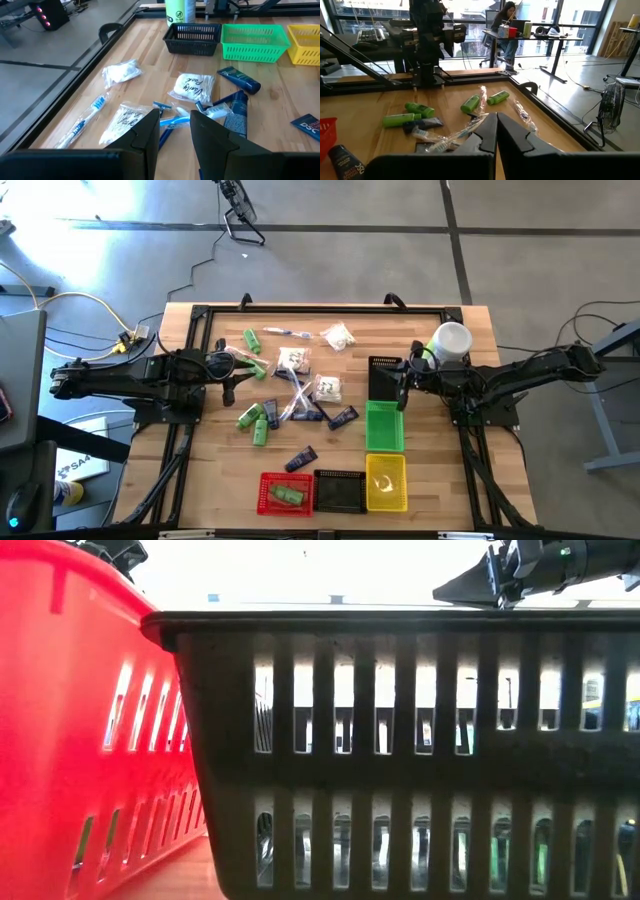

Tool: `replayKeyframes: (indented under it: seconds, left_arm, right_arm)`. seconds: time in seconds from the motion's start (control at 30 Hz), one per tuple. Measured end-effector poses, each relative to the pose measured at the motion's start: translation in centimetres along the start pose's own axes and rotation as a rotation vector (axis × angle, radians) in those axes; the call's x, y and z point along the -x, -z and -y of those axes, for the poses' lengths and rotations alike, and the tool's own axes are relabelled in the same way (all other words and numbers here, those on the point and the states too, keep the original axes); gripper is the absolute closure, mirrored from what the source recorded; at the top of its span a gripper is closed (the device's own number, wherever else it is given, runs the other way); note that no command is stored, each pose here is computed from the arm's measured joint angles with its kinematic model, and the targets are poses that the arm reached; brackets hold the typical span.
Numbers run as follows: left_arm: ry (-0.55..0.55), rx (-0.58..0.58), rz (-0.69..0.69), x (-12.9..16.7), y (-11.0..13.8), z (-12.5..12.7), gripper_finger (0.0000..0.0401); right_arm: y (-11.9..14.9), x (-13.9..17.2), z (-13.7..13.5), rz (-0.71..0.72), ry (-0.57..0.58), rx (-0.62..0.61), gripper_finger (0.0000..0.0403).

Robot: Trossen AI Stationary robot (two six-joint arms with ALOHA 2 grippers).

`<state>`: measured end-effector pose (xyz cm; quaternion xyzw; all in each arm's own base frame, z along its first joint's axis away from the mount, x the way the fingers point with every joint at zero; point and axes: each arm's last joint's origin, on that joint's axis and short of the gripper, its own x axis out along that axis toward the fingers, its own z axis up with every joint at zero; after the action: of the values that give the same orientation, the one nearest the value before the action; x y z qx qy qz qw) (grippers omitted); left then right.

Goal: Pick & Place Travel size toiletries
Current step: Put the top blue toothbrush into the bottom black bin

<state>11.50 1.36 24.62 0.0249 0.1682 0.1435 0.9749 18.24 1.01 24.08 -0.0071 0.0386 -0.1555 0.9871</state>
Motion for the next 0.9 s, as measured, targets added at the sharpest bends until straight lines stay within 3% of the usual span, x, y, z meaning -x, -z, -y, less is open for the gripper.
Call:
replayKeyframes:
  seconds: [0.33,0.5,0.9]
  left_arm:
    - [0.001,-0.013,-0.054,-1.0,0.2,0.3,0.0297]
    - [0.005,-0.078,-0.094,-1.8,0.4,0.4,0.0297]
    - [-0.014,-0.161,-0.029,-3.6,-0.5,0.8,0.0284]
  right_arm:
    - [-0.1,0.0,-0.1,0.011,-0.026,-0.056,0.0400]
    - [-0.2,0.0,-0.1,0.015,-0.026,-0.057,0.0400]
    - [-0.1,0.0,-0.1,0.014,-0.026,-0.054,0.0400]
